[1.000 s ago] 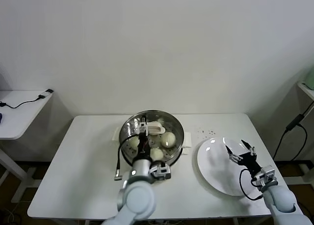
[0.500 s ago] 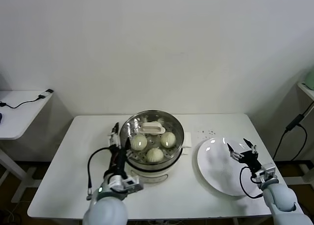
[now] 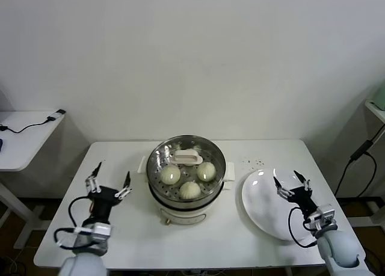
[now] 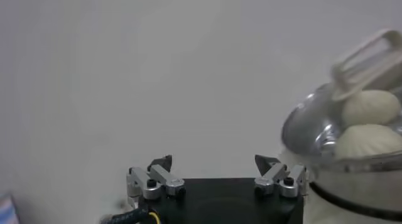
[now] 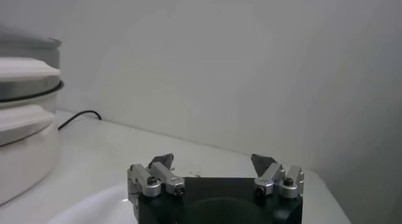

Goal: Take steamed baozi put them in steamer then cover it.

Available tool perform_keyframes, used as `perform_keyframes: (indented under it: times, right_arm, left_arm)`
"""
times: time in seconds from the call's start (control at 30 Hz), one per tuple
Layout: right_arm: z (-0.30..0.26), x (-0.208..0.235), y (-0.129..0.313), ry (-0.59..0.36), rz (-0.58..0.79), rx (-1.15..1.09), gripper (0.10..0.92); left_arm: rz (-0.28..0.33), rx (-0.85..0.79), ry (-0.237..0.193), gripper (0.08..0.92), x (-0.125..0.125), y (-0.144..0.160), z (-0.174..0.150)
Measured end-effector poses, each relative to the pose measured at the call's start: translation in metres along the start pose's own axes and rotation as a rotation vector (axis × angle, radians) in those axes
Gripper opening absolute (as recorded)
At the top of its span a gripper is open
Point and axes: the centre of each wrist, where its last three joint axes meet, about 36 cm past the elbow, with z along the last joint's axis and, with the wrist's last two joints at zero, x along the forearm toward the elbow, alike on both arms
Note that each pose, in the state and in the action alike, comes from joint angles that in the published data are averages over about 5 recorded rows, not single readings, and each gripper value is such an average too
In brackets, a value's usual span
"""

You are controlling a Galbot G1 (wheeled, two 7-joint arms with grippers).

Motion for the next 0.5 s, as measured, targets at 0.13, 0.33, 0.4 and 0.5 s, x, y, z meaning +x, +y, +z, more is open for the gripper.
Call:
perform_keyframes:
  times: [0.13, 0.33, 0.4, 0.5]
  right_arm:
    - [-0.001, 0.005, 0.007, -0.013, -0.001, -0.017, 0.823]
    - [0.0, 0.009, 0.015, -0.031, -0.001, -0.046, 0.823]
    - [0.0, 0.01, 0.017, -0.034, -0.001, -0.054, 0.823]
    - [0.0, 0.01, 0.019, -0.038, -0.002, -0.061, 0.823]
  left_arm:
    - [-0.037, 0.163, 0.023, 0.823, 0.006, 0.011, 0.028]
    - [-0.079, 0.308, 0.043, 0.823, 0.016, 0.015, 0.056]
    - [-0.089, 0.333, 0.043, 0.823, 0.018, 0.017, 0.061]
    - [-0.096, 0.362, 0.044, 0.823, 0.022, 0.019, 0.067]
